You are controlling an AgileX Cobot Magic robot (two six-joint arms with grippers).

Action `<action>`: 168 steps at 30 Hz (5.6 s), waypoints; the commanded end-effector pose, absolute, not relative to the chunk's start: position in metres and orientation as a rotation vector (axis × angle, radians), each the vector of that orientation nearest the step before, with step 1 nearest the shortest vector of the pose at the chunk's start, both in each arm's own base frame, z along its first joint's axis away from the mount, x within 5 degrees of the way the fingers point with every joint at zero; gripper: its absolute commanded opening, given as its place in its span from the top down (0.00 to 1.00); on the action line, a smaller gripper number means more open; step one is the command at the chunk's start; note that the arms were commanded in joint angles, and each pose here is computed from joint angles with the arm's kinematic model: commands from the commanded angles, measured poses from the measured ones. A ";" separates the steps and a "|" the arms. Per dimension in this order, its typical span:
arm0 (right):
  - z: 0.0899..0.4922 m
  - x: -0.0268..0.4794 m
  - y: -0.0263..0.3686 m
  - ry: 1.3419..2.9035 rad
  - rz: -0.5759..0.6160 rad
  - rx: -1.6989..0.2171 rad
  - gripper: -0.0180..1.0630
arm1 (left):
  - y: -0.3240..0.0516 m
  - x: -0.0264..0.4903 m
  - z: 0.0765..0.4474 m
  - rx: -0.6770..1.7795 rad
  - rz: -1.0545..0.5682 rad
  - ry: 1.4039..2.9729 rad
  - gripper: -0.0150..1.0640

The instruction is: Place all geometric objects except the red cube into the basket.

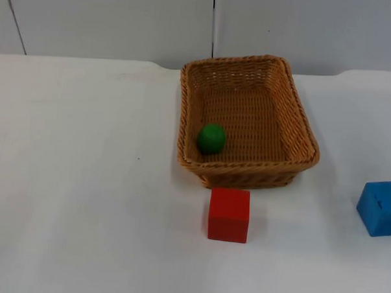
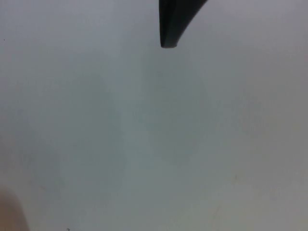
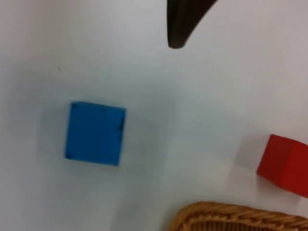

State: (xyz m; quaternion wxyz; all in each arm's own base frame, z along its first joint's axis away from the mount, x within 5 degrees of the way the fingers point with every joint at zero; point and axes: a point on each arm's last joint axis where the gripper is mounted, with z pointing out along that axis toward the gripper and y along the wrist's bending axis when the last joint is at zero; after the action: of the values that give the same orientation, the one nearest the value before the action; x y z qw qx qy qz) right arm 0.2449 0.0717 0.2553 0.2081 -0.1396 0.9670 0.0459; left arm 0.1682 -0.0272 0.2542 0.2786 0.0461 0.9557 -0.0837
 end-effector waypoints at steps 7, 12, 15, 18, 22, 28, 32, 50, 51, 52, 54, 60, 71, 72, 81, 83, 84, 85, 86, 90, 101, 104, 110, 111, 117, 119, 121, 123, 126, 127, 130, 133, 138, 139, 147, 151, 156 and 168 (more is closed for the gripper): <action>0.202 0.303 0.087 2.743 0.047 -0.327 0.01 | -0.026 0.167 0.255 0.111 -0.227 2.563 0.01; 0.164 0.316 0.092 2.798 0.051 -0.274 0.01 | -0.026 0.167 0.255 0.111 -0.227 2.561 0.01; 0.140 0.325 0.095 2.793 0.061 -0.258 0.04 | -0.026 0.167 0.255 0.109 -0.229 2.561 0.01; 0.127 0.328 0.096 2.803 0.068 -0.234 0.05 | -0.026 0.167 0.255 0.111 -0.227 2.561 0.01; 0.105 0.329 0.097 2.851 0.058 -0.225 0.09 | -0.026 0.167 0.255 0.111 -0.227 2.561 0.01; 0.104 0.330 0.097 2.848 0.059 -0.206 0.24 | -0.026 0.167 0.255 0.111 -0.227 2.561 0.01; 0.108 0.330 0.097 2.838 0.062 -0.202 0.69 | -0.026 0.167 0.255 0.111 -0.227 2.561 0.01; 0.252 0.286 0.082 2.585 0.067 -0.292 0.98 | -0.027 0.167 0.255 0.097 -0.247 2.556 0.01; 0.252 0.286 0.081 2.583 0.066 -0.298 0.98 | -0.028 0.167 0.255 0.095 -0.249 2.556 0.01; 0.252 0.286 0.081 2.581 0.063 -0.308 0.98 | -0.028 0.167 0.255 0.093 -0.252 2.555 0.01; 0.252 0.286 0.082 2.578 0.055 -0.336 0.98 | -0.028 0.167 0.255 0.090 -0.256 2.555 0.01; 0.256 0.295 0.090 2.561 0.120 -0.407 0.98 | -0.028 0.168 0.255 0.086 -0.263 2.553 0.01; 0.257 0.387 0.166 2.530 0.182 -0.623 0.98 | -0.028 0.169 0.256 0.083 -0.261 2.540 0.01; 0.254 0.398 0.178 2.514 0.189 -0.639 0.98 | -0.028 0.169 0.256 0.083 -0.261 2.540 0.01; 0.217 0.458 0.229 2.445 0.204 -0.700 0.98 | -0.028 0.169 0.256 0.083 -0.261 2.540 0.01; 0.202 0.467 0.237 2.442 0.198 -0.712 0.98 | -0.028 0.169 0.256 0.083 -0.261 2.540 0.01; 0.195 0.472 0.239 2.444 0.194 -0.709 0.98 | -0.028 0.169 0.256 0.083 -0.261 2.540 0.01; 0.189 0.475 0.241 2.446 0.194 -0.712 0.98 | -0.028 0.169 0.256 0.083 -0.261 2.540 0.01; 0.189 0.475 0.241 2.446 0.194 -0.712 0.98 | -0.028 0.169 0.256 0.083 -0.261 2.540 0.01; 0.162 0.479 0.243 2.483 0.191 -0.719 0.91 | -0.028 0.169 0.256 0.082 -0.261 2.538 0.01; 0.168 0.477 0.243 2.504 0.202 -0.700 0.01 | -0.028 0.169 0.256 0.082 -0.261 2.537 0.01; 0.188 0.475 0.242 2.472 0.208 -0.693 0.01 | -0.028 0.169 0.256 0.082 -0.260 2.535 0.01; 0.274 0.451 0.230 2.393 0.226 -0.681 0.01 | -0.028 0.169 0.256 0.081 -0.260 2.532 0.01; 0.291 0.443 0.227 2.389 0.228 -0.683 0.01 | -0.028 0.169 0.256 0.081 -0.260 2.532 0.01; 0.364 0.396 0.204 2.301 0.273 -0.628 0.01 | -0.028 0.169 0.256 0.079 -0.264 2.534 0.01; 0.371 0.385 0.198 2.281 0.276 -0.621 0.01 | -0.028 0.169 0.256 0.078 -0.264 2.533 0.01; 0.376 0.364 0.188 2.253 0.277 -0.614 0.01 | -0.028 0.169 0.256 0.078 -0.264 2.531 0.01; 0.377 0.341 0.176 2.224 0.276 -0.610 0.01 | -0.028 0.169 0.256 0.077 -0.266 2.531 0.01; 0.377 0.319 0.165 2.194 0.279 -0.597 0.01 | -0.029 0.169 0.258 0.073 -0.270 2.521 0.01; 0.378 0.307 0.158 2.174 0.281 -0.590 0.01 | -0.028 0.167 0.260 0.074 -0.270 2.506 0.01; 0.384 0.271 0.140 2.134 0.287 -0.577 0.01 | -0.025 0.158 0.271 0.106 -0.226 2.439 0.01; 0.386 0.246 0.128 2.118 0.289 -0.574 0.01 | -0.024 0.146 0.283 0.113 -0.220 2.366 0.01; 0.390 0.194 0.102 2.067 0.307 -0.559 0.01 | -0.021 0.111 0.305 0.133 -0.207 2.201 0.01; 0.391 0.180 0.095 2.041 0.313 -0.552 0.01 | -0.020 0.101 0.309 0.141 -0.202 2.173 0.01; 0.377 0.092 0.051 1.882 0.342 -0.510 0.01 | -0.016 0.043 0.318 0.169 -0.197 2.031 0.01; 0.364 0.058 0.035 1.833 0.350 -0.504 0.01 | -0.014 0.028 0.317 0.182 -0.166 2.002 0.01; 0.341 0.013 0.013 1.803 0.354 -0.509 0.01 | -0.008 0.004 0.314 0.168 -0.110 1.952 0.01; 0.304 -0.022 -0.006 1.933 0.339 -0.507 0.01 | -0.004 -0.015 0.305 0.165 -0.080 1.898 0.01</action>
State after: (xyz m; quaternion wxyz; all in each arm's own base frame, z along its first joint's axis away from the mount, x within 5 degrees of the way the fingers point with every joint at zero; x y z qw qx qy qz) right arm -0.0216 -0.0055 0.3066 0.5362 -0.2126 0.8040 0.1448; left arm -0.0146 -0.0042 0.3075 0.5835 0.0756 0.8079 -0.0321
